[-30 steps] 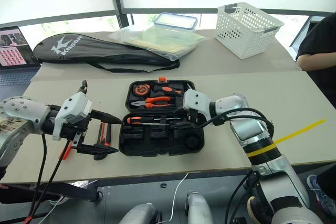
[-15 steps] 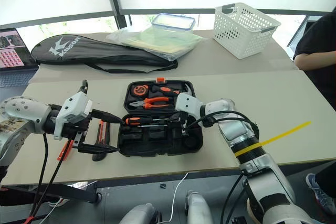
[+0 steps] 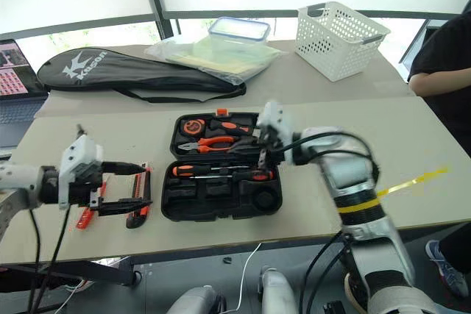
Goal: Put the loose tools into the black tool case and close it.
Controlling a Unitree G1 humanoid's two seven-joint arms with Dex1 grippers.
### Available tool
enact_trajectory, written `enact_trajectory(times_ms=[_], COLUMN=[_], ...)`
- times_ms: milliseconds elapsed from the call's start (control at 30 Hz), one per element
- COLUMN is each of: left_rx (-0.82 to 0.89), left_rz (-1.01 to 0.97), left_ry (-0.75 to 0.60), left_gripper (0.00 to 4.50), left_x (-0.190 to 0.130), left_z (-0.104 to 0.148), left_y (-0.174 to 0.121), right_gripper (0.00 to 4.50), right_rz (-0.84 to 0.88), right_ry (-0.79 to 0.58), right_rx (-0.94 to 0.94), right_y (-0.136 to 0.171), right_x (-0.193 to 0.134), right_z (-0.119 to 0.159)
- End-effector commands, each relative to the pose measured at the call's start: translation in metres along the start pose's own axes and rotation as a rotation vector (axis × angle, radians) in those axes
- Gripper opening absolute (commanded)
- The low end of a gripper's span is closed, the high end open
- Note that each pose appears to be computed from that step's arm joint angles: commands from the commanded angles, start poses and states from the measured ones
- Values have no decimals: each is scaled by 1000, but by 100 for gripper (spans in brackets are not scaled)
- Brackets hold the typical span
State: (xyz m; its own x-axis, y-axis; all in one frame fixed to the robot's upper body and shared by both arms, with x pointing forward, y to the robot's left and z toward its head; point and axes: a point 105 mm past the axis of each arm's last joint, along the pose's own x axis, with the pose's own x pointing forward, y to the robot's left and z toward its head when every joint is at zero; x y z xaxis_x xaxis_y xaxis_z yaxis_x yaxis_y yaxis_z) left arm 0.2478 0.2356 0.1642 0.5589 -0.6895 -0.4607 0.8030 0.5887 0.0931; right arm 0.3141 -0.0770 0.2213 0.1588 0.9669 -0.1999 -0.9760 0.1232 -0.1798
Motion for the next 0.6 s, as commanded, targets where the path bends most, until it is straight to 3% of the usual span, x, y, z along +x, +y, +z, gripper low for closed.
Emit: enact_trajectory(times_ms=[33,167,267,467,600], left_rx=[-79,-238,-281,-299,-338], left_rz=[262,467,518,550,521], left_ry=[-1,27,61,139,178], left_gripper=[450,450,450,450,450], left_x=[-40,-83,-94,-87,-66], left_z=[-18,-57,-67,-71,-60], left_y=[14,8,-4,-3,10], right_gripper=[206,346,446,446,446], right_rz=[150,216,223,215,187], right_ry=[-70,-58,-35,-20,-23], right_rx=[18,35,35,24,-9], right_y=[31,49,53,56,54], right_x=[-15,-24,-25,-21,-17], right_z=[25,28,23,18,17])
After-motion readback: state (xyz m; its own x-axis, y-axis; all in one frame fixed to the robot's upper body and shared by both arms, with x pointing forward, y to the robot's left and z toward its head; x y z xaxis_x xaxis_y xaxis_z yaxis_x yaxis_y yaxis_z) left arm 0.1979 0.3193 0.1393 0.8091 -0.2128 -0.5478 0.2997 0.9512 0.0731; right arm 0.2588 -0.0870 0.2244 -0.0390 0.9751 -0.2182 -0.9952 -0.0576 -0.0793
